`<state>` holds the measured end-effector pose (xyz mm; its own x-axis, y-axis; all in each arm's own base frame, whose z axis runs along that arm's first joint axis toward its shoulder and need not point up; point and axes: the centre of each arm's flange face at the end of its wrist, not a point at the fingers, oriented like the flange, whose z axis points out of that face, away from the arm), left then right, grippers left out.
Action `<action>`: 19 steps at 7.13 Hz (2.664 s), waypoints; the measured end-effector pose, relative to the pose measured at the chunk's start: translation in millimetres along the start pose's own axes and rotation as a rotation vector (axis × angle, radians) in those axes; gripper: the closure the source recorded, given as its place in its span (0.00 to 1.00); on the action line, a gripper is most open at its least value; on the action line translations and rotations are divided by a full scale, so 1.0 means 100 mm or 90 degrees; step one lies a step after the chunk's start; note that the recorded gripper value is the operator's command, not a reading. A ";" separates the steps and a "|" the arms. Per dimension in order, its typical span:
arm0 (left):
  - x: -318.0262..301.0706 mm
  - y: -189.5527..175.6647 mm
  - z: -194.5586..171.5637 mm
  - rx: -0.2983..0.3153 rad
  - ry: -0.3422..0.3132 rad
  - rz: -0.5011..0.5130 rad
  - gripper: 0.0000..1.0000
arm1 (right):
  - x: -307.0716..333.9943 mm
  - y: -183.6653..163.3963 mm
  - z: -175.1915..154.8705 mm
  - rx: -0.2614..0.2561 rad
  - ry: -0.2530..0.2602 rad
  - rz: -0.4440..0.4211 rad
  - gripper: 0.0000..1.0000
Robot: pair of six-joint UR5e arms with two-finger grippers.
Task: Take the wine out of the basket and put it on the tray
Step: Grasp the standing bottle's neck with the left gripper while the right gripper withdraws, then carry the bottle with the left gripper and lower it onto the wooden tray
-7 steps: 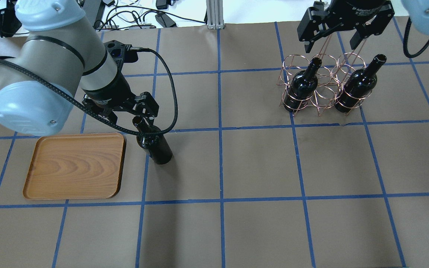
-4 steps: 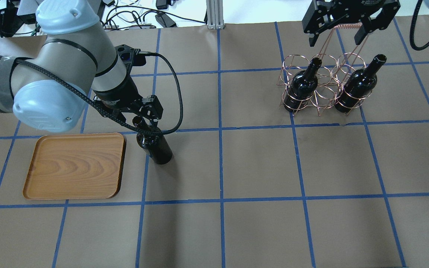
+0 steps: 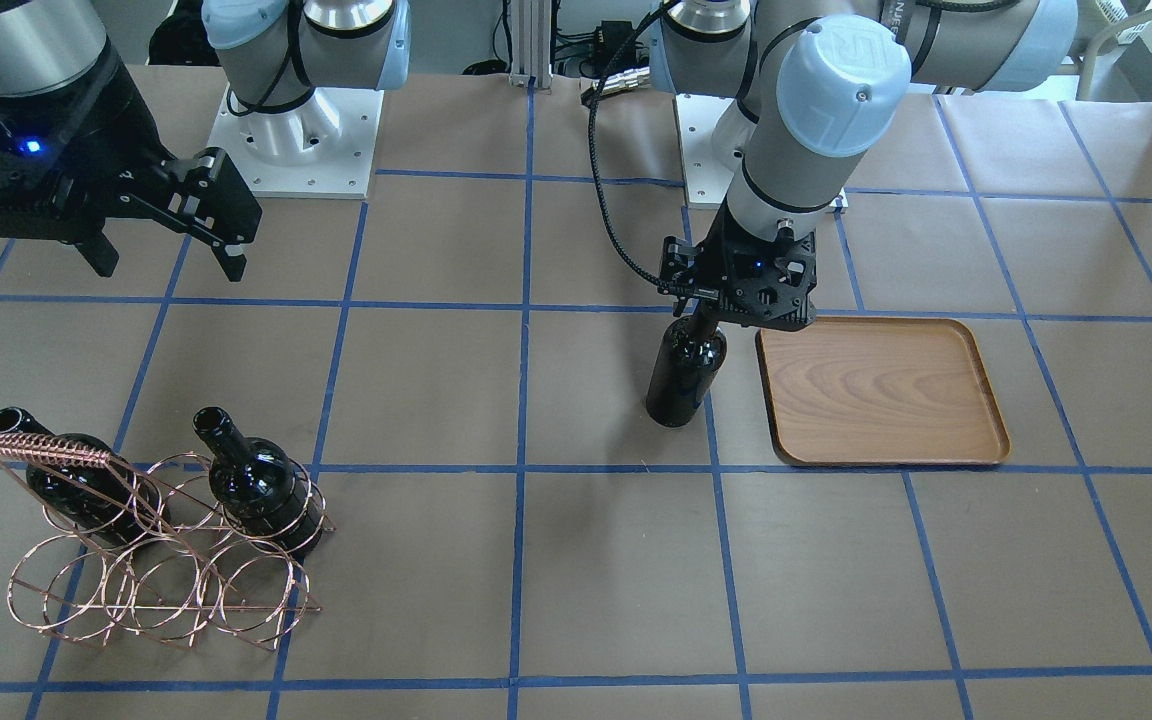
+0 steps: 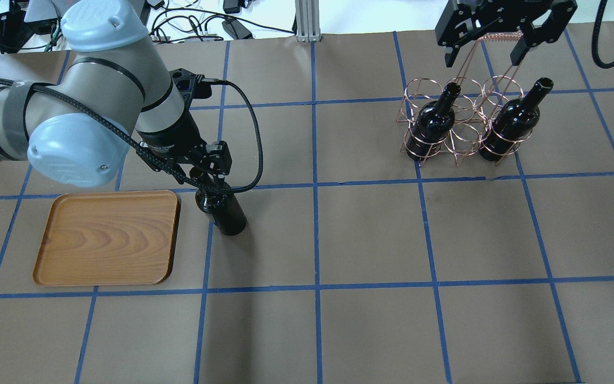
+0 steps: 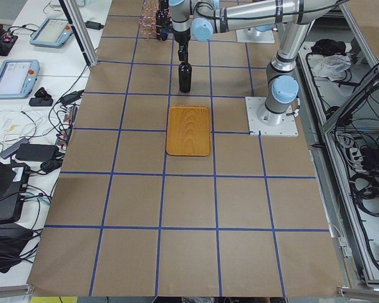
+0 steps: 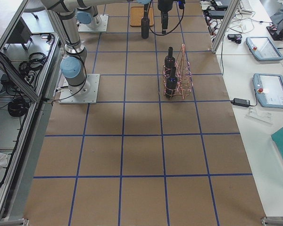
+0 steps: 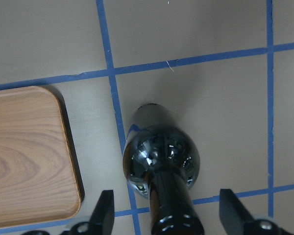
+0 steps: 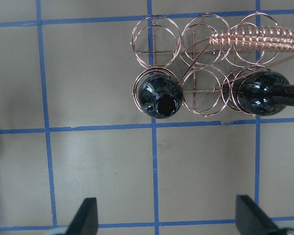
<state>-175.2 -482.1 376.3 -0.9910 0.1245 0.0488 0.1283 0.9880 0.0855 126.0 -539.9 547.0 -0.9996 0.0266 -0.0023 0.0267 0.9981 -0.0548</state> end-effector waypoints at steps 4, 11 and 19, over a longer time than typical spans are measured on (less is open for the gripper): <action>0.00 0.00 0.02 -0.006 0.000 0.003 0.98 | -0.17 0.11 0.11 -0.013 0.000 -0.025 0.00; -0.10 -0.11 -0.47 0.002 -0.029 0.014 1.00 | -0.17 0.18 0.03 0.026 0.002 -0.024 0.00; -2.41 0.17 -0.56 -0.065 -0.034 0.067 1.00 | -0.23 0.18 0.04 0.028 -0.003 -0.028 0.00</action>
<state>67.8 -500.7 421.8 -0.9720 0.2349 0.0101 0.2327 0.9551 0.1835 149.4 -522.5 542.1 -0.9998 -0.0175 -0.0043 -0.0170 0.9950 -0.0981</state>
